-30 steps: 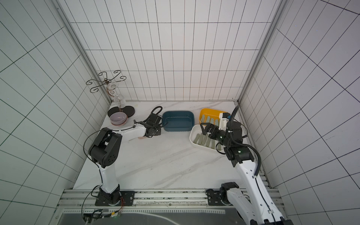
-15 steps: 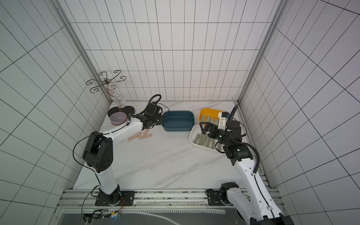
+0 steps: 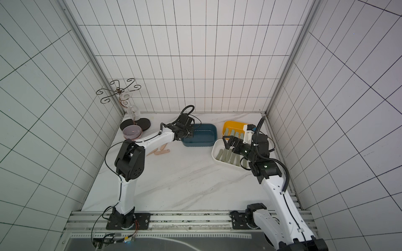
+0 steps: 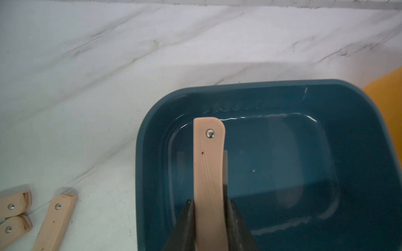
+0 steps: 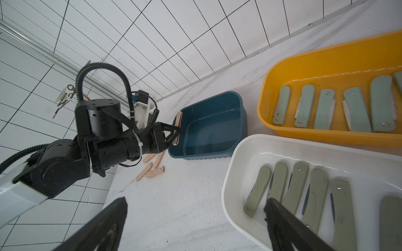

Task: Place the fruit knives into the storage box by color
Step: Place the fruit knife in the storage box.

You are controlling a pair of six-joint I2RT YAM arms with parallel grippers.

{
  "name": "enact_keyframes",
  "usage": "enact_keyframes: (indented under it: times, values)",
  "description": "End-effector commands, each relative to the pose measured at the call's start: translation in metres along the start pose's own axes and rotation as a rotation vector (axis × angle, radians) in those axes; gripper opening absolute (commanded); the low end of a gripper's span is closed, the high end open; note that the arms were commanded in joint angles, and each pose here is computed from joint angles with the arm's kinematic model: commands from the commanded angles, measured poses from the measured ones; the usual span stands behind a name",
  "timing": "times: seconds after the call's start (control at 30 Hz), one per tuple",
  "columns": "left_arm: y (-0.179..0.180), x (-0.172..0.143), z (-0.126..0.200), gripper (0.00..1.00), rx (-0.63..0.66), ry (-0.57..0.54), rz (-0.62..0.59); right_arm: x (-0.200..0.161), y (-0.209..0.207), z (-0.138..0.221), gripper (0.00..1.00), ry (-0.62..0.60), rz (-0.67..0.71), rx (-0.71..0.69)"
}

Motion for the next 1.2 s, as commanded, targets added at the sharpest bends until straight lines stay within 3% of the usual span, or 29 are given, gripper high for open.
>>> enact_keyframes:
  times: [0.0, 0.63, 0.93, 1.17]
  values:
    - [-0.003, 0.008, -0.009, 0.24, 0.024, -0.025, 0.014, 0.007, 0.004, 0.004, 1.0, -0.025, 0.022, 0.022]
    - [0.011, -0.002, -0.052, 0.26, 0.149, 0.02, -0.028, 0.002, 0.003, 0.01, 1.0, -0.018, 0.026, 0.005]
    - [0.011, -0.004, -0.062, 0.4, 0.16, 0.055, -0.055, 0.004, 0.003, 0.015, 1.0, -0.027, 0.028, -0.02]
    - [-0.01, 0.021, -0.033, 0.5, 0.059, 0.017, -0.048, 0.005, 0.003, 0.017, 1.0, -0.027, 0.033, -0.032]
Point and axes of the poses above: each gripper's point midway between its finger pads, its own z axis back along the fingers, its own y axis along the line the jaws close on, x = y × z, the point moved 7 cm from there along z, back along the fingers, and after that the axes turned 15 degrees about z, right-handed, at the moved point
